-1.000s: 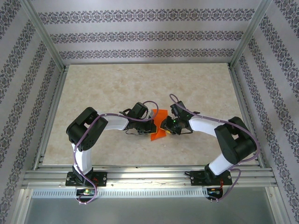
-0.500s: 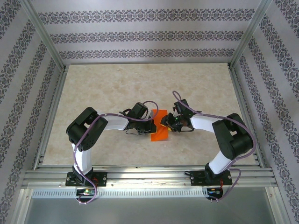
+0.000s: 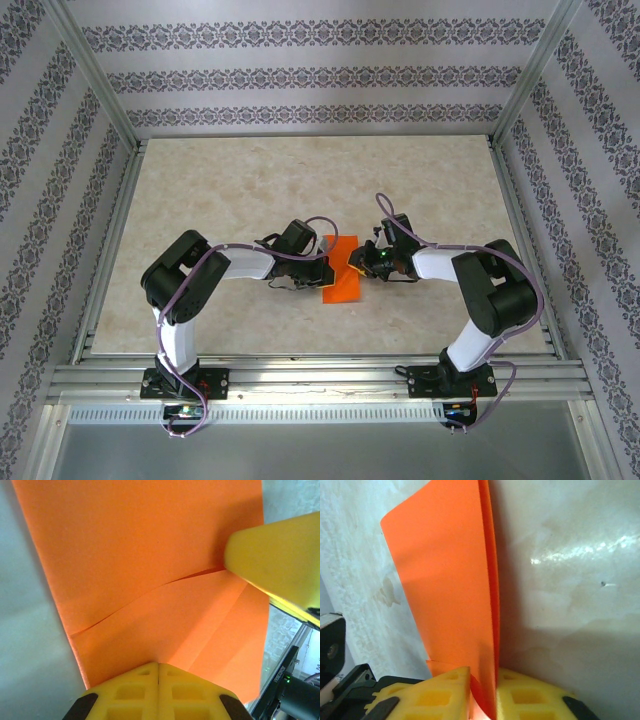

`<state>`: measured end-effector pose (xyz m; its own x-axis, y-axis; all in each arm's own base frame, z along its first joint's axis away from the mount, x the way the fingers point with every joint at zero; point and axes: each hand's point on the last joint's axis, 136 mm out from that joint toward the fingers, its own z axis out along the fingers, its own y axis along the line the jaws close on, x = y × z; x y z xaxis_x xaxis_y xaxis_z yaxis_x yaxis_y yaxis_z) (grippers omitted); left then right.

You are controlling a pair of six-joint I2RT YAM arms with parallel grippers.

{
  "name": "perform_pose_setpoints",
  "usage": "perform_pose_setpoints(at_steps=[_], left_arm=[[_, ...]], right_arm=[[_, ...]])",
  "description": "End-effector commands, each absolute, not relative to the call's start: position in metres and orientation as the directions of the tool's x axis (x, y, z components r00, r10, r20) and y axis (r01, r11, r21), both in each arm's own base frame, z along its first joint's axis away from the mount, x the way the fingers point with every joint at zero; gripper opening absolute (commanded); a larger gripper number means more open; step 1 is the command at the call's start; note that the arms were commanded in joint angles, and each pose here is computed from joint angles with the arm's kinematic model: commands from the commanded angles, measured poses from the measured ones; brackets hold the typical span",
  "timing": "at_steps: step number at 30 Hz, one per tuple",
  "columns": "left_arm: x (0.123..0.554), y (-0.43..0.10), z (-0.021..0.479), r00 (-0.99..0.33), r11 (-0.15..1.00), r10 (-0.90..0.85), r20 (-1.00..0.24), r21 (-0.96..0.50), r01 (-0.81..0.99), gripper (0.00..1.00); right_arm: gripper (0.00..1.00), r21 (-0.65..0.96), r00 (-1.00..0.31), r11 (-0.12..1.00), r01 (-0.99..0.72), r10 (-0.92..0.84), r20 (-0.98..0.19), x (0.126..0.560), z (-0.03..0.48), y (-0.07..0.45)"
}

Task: Fold a paper plane with a square sheet of paper (pick it up from the middle)
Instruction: Turn over the paper at the center of the table.

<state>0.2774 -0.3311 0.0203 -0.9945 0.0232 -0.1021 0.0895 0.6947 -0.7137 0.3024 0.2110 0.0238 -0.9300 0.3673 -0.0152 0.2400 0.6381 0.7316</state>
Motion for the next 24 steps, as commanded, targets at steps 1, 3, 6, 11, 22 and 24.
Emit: perform_pose_setpoints(at_steps=[1,3,6,11,22,24], left_arm=[[0.277,-0.323,0.022,-0.995,0.704,-0.003,-0.099,-0.707,0.068,0.02],[0.279,-0.325,0.028,-0.993,0.694,-0.007,-0.115,-0.715,0.078,0.05],[0.284,-0.328,0.043,-0.987,0.669,-0.019,-0.161,-0.735,0.108,0.10],[0.292,-0.324,0.073,-0.964,0.656,-0.047,-0.263,-0.735,0.169,0.22],[0.307,-0.274,0.140,-0.831,0.760,-0.153,-0.534,-0.601,0.246,0.34],[0.308,-0.260,0.146,-0.801,0.787,-0.178,-0.571,-0.571,0.232,0.37]], right_arm=[[0.14,0.756,-0.936,0.620,0.209,0.350,-0.029,0.304,0.024,0.212],[0.11,0.762,-0.939,0.616,0.198,0.343,-0.033,0.303,0.027,0.212],[0.07,0.776,-0.943,0.609,0.165,0.327,-0.056,0.303,0.035,0.214],[0.02,0.790,-0.947,0.607,0.090,0.297,-0.120,0.305,0.058,0.215],[0.00,0.371,-0.880,0.925,-0.076,0.113,-0.462,0.307,0.131,0.158],[0.00,0.245,-0.869,0.968,-0.056,0.074,-0.490,0.306,0.144,0.138]])
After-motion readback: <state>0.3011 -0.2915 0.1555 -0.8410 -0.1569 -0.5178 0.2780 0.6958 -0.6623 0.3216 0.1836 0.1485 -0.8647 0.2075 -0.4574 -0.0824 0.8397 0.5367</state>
